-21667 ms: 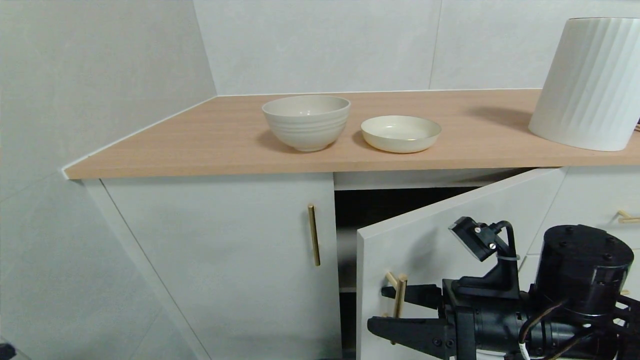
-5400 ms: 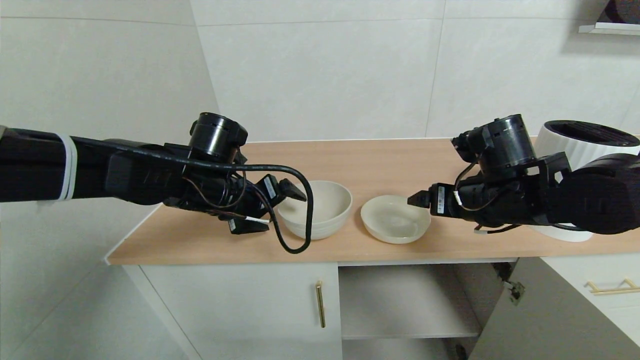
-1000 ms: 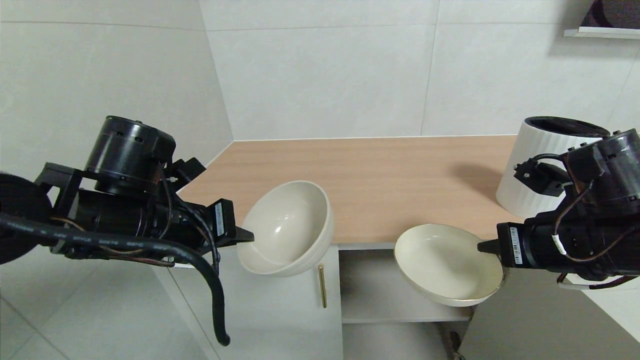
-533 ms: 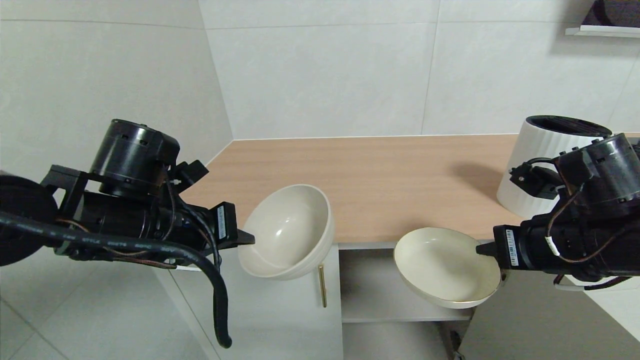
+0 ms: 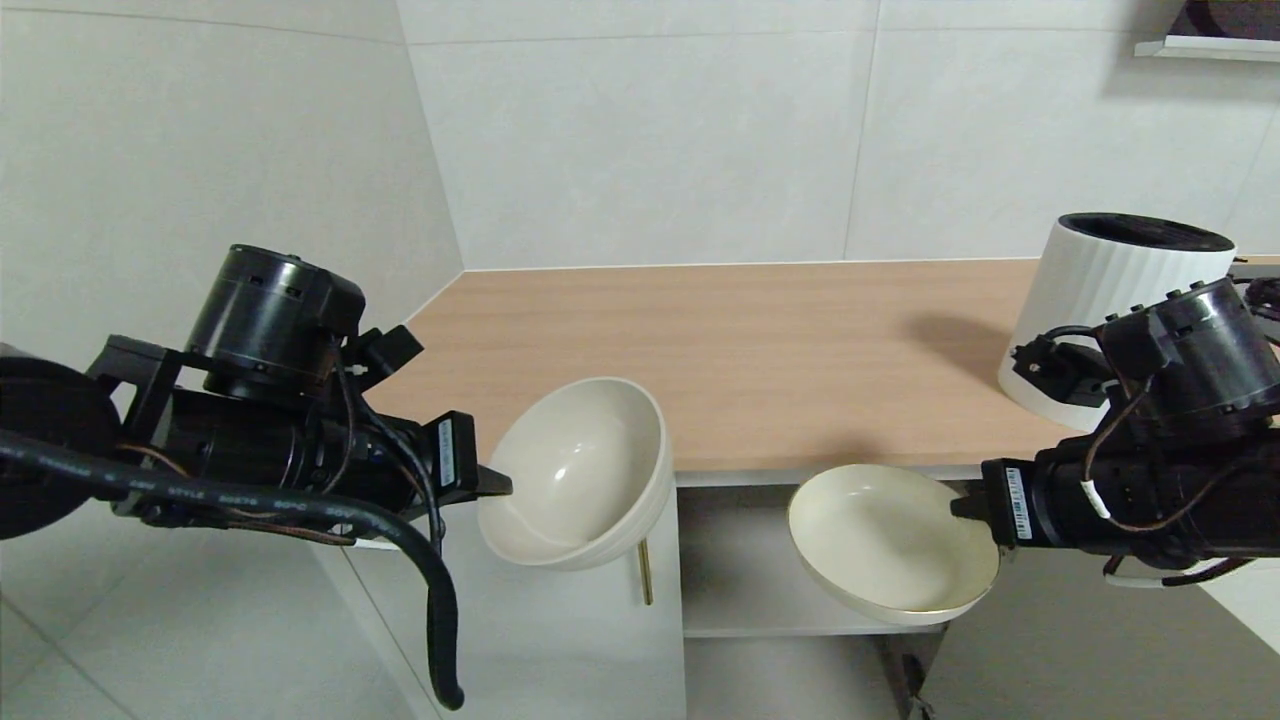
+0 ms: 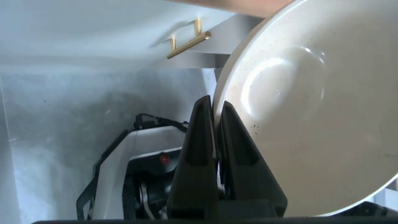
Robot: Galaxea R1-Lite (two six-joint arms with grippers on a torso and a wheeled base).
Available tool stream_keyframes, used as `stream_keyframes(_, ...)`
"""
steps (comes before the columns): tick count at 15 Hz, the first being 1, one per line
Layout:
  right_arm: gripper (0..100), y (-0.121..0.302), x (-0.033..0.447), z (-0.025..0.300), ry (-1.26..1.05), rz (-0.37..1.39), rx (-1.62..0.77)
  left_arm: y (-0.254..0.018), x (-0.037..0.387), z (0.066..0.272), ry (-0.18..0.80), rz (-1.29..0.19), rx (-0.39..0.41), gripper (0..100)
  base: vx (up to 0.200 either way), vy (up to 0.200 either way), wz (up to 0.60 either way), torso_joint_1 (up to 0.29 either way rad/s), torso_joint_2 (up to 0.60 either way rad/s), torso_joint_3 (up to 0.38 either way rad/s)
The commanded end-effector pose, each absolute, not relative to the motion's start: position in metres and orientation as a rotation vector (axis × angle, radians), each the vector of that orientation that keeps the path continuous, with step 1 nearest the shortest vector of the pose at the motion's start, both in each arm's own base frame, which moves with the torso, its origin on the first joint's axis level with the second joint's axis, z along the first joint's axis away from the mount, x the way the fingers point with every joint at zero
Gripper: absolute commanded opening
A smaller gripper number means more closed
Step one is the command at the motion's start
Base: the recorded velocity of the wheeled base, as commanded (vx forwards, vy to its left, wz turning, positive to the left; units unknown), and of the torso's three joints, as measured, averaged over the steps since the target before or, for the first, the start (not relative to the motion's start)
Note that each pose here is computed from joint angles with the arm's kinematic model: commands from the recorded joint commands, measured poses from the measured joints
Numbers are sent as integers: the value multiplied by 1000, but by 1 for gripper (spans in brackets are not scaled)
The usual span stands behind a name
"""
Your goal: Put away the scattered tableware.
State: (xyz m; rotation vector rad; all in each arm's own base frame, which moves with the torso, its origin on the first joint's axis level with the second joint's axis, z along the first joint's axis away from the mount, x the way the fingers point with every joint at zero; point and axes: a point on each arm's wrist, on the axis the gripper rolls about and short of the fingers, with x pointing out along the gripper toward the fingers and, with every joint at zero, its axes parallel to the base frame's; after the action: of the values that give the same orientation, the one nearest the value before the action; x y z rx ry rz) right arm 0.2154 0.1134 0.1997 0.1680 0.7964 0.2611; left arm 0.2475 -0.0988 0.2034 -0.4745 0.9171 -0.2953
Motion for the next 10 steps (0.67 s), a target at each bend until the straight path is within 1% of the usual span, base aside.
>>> stream_keyframes(1, 0, 114, 216, 198, 802, 262, 166, -99, 248, 203, 920, -295, -474, 0, 0, 0, 0, -188, 456, 251)
stream_keyframes(10, 0, 115, 218, 195, 815, 258, 162, -99, 248, 203, 920, -295, -474, 0, 0, 0, 0, -182, 469, 283)
